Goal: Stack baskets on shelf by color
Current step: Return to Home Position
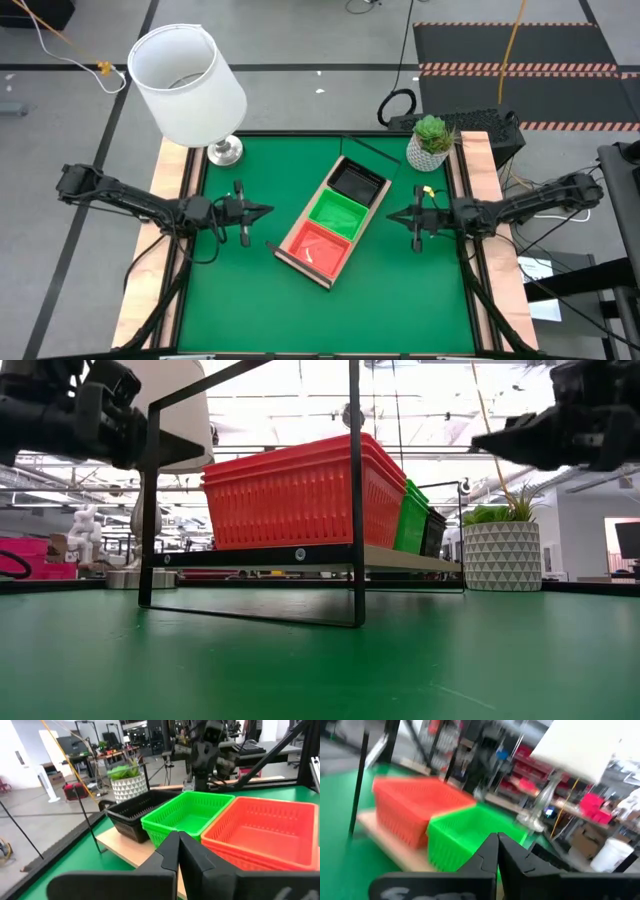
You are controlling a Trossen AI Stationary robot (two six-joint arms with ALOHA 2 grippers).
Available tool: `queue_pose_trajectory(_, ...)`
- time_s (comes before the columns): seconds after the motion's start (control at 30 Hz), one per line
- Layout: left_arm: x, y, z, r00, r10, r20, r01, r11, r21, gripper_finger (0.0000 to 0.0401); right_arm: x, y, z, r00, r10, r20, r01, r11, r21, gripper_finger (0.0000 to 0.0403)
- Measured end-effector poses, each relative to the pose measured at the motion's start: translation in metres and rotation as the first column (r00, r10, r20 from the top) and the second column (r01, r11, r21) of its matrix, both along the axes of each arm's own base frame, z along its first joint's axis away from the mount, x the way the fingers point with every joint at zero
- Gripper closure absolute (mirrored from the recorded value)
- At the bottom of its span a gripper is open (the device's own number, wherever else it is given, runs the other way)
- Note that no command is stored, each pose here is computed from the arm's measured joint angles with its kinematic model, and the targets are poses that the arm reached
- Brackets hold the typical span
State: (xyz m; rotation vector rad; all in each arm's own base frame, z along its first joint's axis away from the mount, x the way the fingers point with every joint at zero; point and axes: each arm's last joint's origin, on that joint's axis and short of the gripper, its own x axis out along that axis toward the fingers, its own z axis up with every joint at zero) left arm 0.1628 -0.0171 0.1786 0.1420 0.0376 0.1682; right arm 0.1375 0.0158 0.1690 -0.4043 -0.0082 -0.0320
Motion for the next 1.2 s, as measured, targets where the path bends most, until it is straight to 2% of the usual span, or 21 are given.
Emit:
queue_pose_trajectory(0.2,-0.003,-0.001,-0.006,1.000,-0.021,-0.010,0.020,0.998,-0.051,0.0398,-0.008,-0.001,0.010,0.996,0.001,0.091,-0.005,0.999,0.040,0.0403)
queue_pose_trajectory(0.4,-0.008,-0.004,0.001,0.998,-0.045,0.040,0.048,0.996,-0.077,0.0397,-0.015,-0.002,0.011,0.996,0.003,0.092,-0.011,0.996,0.088,0.0403)
queue_pose_trajectory(0.73,-0.026,-0.007,0.008,0.998,-0.049,0.040,0.051,0.996,-0.067,0.0398,-0.028,-0.003,0.014,0.992,0.033,0.118,-0.050,0.988,0.144,0.0403)
queue_pose_trajectory(0.93,-0.037,-0.009,0.013,0.994,-0.092,0.060,0.094,0.995,-0.039,0.0389,-0.034,-0.001,0.011,0.982,0.156,0.104,-0.171,0.973,0.154,0.0403)
queue_pose_trajectory(1.1,-0.047,-0.010,0.020,0.976,-0.181,0.118,0.181,0.983,0.009,0.0398,-0.038,-0.001,0.013,0.980,0.157,0.124,-0.175,0.972,0.157,0.0403)
queue_pose_trajectory(1.2,-0.053,-0.008,0.019,0.973,-0.182,0.144,0.183,0.983,0.009,0.0393,-0.038,-0.001,0.012,0.981,0.156,0.116,-0.174,0.972,0.157,0.0403)
